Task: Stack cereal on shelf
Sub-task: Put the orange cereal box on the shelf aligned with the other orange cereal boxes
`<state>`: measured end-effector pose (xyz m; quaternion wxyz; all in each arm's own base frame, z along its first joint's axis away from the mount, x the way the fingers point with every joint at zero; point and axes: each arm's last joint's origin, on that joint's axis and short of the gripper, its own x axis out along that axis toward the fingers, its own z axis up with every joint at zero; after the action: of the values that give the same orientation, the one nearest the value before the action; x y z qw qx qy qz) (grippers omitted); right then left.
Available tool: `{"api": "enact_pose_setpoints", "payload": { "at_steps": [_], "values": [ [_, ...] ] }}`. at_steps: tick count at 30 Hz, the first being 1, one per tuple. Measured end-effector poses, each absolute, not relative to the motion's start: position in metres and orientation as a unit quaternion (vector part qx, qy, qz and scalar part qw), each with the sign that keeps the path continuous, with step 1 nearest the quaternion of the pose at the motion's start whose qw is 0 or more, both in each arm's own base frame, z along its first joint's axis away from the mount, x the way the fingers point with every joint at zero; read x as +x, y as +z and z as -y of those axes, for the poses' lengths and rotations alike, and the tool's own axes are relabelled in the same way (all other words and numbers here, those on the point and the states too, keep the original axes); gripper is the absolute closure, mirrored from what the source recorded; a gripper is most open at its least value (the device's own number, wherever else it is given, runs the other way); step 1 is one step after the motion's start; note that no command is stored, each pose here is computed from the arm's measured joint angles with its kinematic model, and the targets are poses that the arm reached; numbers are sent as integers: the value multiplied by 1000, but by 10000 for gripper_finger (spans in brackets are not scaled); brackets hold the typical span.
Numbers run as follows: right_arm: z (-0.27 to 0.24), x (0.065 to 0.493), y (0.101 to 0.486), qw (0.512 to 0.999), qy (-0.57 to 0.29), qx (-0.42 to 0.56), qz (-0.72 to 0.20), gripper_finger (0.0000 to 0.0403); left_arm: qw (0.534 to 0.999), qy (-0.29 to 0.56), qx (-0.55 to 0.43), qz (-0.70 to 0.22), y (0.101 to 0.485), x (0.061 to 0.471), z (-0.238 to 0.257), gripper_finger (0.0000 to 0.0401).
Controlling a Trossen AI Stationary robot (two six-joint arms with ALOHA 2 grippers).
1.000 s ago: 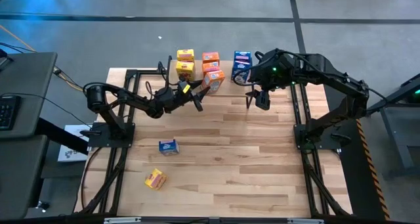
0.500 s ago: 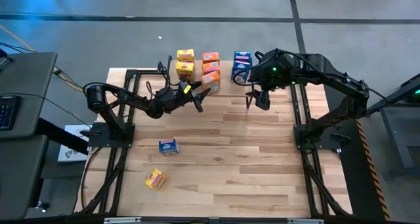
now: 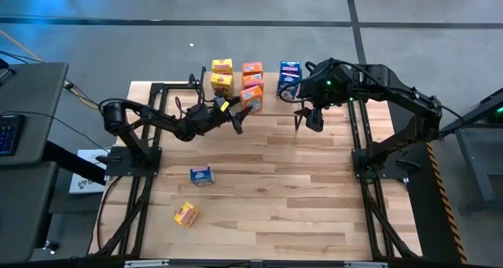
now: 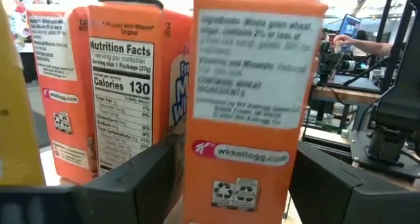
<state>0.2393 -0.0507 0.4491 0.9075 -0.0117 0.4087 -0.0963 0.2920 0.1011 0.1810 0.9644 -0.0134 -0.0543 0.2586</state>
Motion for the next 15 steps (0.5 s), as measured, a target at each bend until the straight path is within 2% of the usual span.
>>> {"api": "enact_pose_setpoints", "payload": {
  "at_steps": [15],
  "values": [
    [50,239,449,908,-94,-10,-408,159,966,252,-4,59,187,292,-96,151]
  ]
}}
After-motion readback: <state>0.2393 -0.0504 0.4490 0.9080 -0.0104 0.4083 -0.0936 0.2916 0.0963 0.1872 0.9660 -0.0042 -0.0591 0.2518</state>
